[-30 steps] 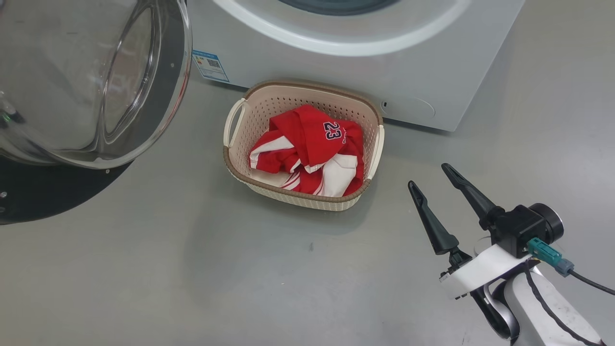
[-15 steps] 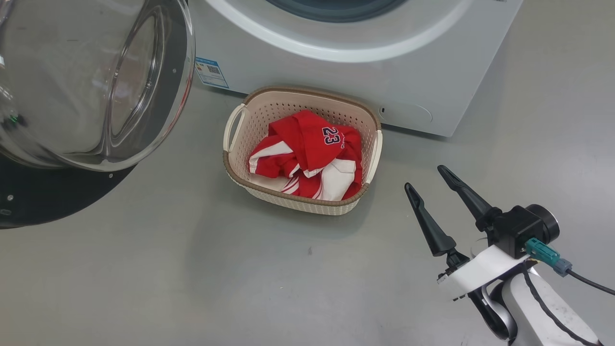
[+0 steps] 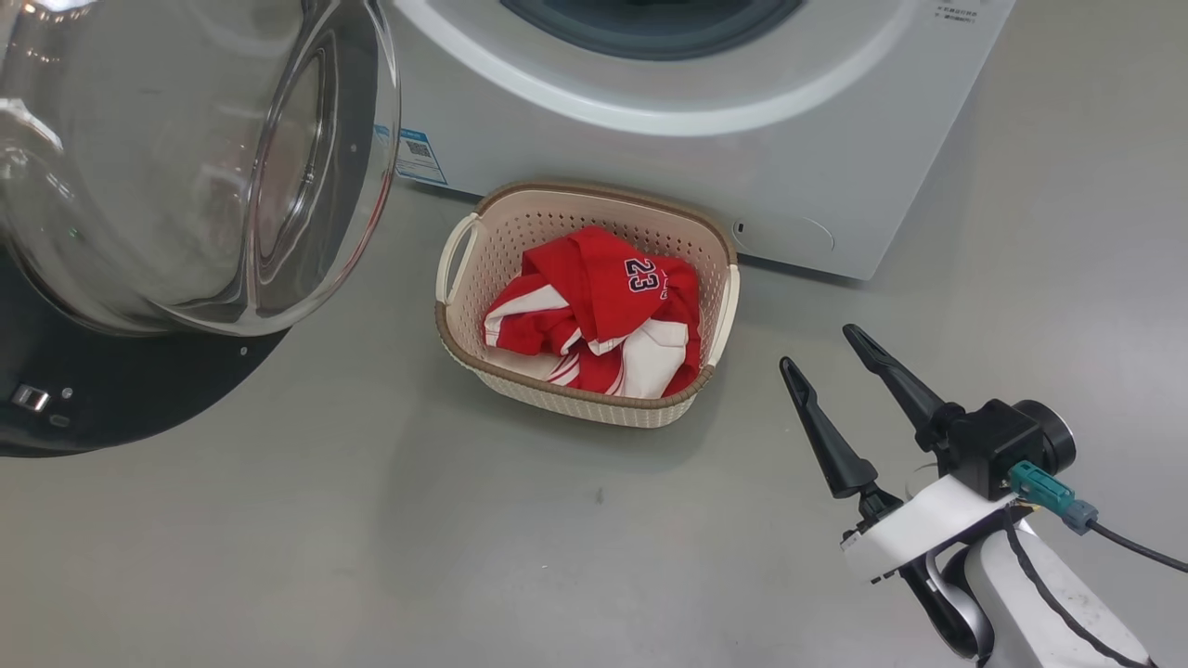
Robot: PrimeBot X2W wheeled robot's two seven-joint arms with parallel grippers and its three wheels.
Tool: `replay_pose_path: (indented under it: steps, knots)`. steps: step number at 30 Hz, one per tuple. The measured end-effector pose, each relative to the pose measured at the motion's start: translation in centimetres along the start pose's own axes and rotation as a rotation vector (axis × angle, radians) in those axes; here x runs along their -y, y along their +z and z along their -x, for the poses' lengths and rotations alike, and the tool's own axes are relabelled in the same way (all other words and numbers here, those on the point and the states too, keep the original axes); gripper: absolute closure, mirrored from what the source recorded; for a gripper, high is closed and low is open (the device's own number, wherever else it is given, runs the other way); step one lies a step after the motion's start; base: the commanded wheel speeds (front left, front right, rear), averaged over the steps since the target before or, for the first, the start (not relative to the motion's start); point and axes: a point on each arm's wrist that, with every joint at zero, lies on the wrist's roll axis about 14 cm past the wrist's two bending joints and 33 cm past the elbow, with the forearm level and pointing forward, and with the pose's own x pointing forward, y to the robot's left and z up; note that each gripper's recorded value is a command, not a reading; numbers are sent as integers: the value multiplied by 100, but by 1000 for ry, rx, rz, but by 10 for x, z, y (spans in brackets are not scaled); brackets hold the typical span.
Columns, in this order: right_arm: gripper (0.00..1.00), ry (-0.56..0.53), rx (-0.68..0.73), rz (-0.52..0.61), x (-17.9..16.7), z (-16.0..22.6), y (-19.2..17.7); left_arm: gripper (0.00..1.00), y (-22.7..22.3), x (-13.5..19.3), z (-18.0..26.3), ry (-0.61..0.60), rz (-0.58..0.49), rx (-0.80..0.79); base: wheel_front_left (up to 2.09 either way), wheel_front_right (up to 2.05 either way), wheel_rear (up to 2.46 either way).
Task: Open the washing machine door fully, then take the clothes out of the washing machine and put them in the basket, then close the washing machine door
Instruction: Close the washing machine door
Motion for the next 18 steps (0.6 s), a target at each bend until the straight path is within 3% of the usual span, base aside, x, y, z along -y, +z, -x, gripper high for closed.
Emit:
replay_pose_path:
  steps: [18]
  knots:
    - [0, 8, 25, -1, -12, -1, 10, 100, -43, -9, 11, -14, -25, -206, 0, 0, 0]
